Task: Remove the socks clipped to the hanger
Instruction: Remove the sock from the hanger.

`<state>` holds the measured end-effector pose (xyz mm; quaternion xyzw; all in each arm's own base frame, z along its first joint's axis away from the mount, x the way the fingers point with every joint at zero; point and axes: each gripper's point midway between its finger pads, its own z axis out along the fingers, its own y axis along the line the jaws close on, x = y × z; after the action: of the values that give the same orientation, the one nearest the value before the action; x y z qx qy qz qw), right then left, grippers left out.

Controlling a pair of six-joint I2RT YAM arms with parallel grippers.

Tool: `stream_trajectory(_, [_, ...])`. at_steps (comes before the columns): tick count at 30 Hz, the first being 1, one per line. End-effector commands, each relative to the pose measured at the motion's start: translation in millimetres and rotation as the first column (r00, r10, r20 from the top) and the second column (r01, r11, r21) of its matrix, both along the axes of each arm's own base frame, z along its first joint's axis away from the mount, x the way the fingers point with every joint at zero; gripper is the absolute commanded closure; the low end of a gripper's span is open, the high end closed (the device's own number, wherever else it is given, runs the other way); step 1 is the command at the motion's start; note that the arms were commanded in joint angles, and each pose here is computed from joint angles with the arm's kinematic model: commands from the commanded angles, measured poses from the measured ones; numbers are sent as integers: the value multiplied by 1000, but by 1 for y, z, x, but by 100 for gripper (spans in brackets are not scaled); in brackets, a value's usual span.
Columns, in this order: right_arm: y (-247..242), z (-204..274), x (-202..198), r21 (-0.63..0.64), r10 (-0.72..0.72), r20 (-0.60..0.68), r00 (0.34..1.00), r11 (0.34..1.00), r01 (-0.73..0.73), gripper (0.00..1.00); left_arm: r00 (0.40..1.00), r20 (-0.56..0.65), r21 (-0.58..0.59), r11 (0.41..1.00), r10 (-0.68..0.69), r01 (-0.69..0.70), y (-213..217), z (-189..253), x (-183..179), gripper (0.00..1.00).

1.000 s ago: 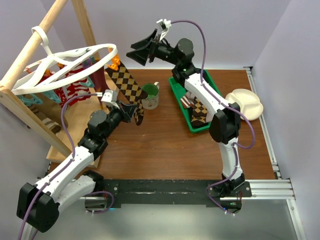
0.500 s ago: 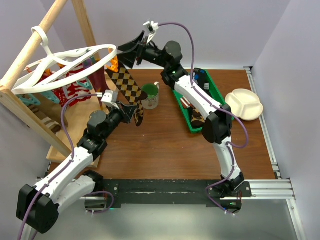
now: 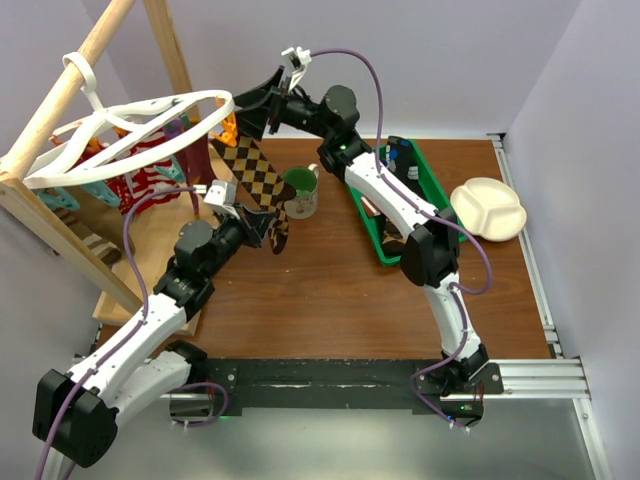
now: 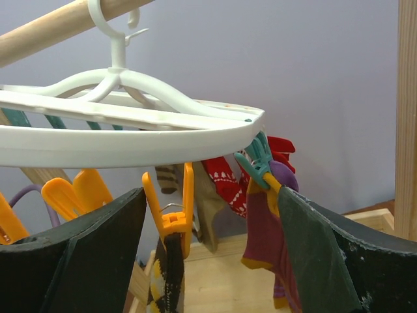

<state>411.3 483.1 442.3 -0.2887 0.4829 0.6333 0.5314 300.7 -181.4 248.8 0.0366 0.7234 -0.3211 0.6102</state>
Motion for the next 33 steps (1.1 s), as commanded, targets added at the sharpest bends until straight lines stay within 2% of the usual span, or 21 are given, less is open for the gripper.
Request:
stream_trajectory(1, [-1,35,-20,69,33,88,996,997,-39,14,997,63,-6,999,-39,39,-6,26,-2,100])
stream_trajectory(7, [3,40,-24,87,46,90,995,995,-54,14,997,59,-4,999,-45,46,-7,24,-2,100])
stream_trajectory(12, [4,42,-27,107,49,87,995,993,-58,23,997,59,0,999,-44,44,-7,23,-2,100])
stream_trajectory(17, [4,46,-28,123,38,81,996,991,-48,41,997,56,1,999,-44,44,-7,22,-3,100])
stream_trajectory(18, [3,46,-26,127,33,80,996,991,-43,50,998,54,0,999,-41,41,-6,21,-3,100])
stream_trajectory(20, [2,49,-29,129,34,82,996,991,-45,58,998,55,-1,999,-38,38,-5,20,-4,100])
stream_trajectory(21, [3,48,-29,127,32,81,996,991,-42,67,998,51,1,999,-39,39,-5,18,-5,100])
stream_trajectory(25, [1,48,-27,127,15,79,997,992,-25,90,998,49,-1,999,-35,35,-3,17,-6,100])
stream_trajectory(28, [0,50,-26,126,5,75,997,992,-15,99,998,47,0,1000,-29,29,-2,17,-7,100])
stream_trajectory(33, [0,49,-27,121,5,79,997,993,-14,95,998,52,1,999,-32,32,-1,19,-9,100])
